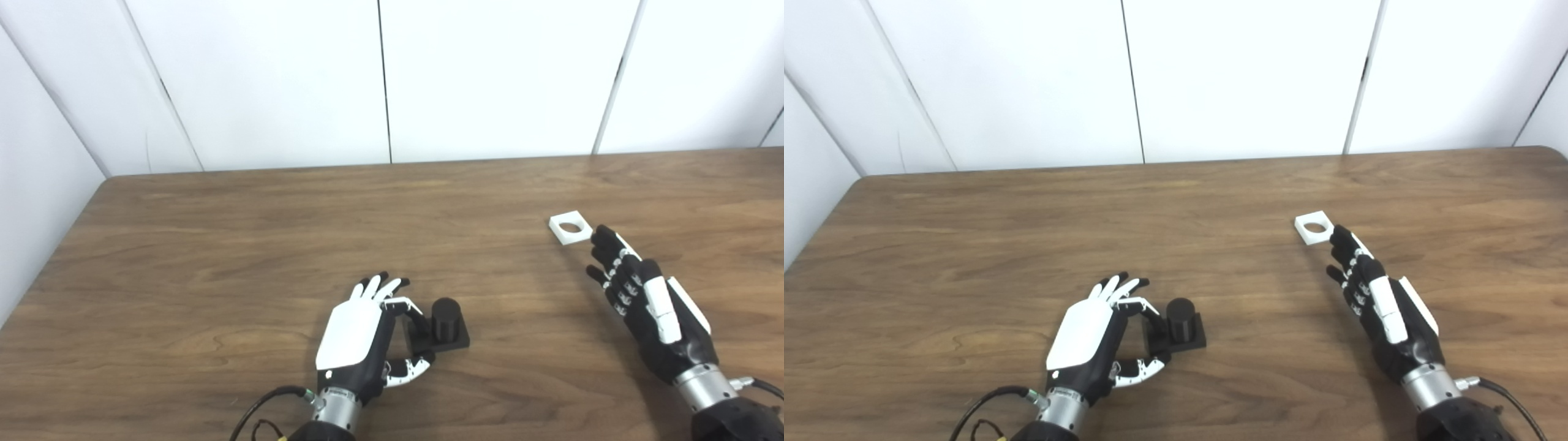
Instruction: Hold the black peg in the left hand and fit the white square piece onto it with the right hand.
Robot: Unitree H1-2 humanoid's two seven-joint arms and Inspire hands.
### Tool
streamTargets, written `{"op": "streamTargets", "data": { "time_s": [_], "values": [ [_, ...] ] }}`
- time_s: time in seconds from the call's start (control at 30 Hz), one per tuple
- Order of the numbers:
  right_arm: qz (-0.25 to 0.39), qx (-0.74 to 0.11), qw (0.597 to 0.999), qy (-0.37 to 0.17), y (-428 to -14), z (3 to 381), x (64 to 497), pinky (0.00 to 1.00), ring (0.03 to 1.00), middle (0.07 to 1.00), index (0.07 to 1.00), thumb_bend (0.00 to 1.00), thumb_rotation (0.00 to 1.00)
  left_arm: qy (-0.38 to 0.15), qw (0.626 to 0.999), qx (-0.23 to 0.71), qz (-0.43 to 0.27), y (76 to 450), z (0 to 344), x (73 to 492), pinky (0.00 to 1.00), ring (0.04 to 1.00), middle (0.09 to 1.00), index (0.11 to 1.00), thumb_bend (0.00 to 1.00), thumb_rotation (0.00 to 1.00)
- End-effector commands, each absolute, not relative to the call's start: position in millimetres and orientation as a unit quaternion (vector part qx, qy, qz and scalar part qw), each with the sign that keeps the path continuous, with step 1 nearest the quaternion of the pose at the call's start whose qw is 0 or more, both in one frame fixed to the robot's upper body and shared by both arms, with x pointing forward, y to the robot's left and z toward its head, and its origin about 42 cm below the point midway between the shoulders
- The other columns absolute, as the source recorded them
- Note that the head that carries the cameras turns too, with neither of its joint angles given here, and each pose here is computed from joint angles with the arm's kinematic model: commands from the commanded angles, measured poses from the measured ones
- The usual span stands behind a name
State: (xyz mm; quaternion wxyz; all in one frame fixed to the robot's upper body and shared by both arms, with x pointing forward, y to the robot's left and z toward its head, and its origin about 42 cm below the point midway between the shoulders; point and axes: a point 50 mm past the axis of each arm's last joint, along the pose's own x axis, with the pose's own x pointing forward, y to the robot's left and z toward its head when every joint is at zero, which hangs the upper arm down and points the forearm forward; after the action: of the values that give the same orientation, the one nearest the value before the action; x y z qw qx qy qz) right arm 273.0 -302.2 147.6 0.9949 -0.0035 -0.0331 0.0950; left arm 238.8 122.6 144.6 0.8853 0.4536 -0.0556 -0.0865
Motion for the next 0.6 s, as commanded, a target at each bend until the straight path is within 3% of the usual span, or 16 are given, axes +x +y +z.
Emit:
{"op": "streamTargets", "data": {
  "time_s": [0.0,0.57],
  "values": [
    [0.098,-0.007,0.993,-0.066,-301.9,162.6,277.0,0.96,1.0,0.974,0.963,0.76,0.92,-0.047,0.876,0.469,-0.096,125.4,140.0,239.9,0.99,0.975,0.902,0.495,0.5,0.07],
    [0.101,-0.009,0.993,-0.065,-301.7,161.0,279.7,0.97,1.0,0.981,0.966,0.75,0.92,-0.086,0.89,0.442,-0.075,125.3,155.2,236.1,0.97,0.963,0.879,0.496,0.51,0.08]
  ]
}}
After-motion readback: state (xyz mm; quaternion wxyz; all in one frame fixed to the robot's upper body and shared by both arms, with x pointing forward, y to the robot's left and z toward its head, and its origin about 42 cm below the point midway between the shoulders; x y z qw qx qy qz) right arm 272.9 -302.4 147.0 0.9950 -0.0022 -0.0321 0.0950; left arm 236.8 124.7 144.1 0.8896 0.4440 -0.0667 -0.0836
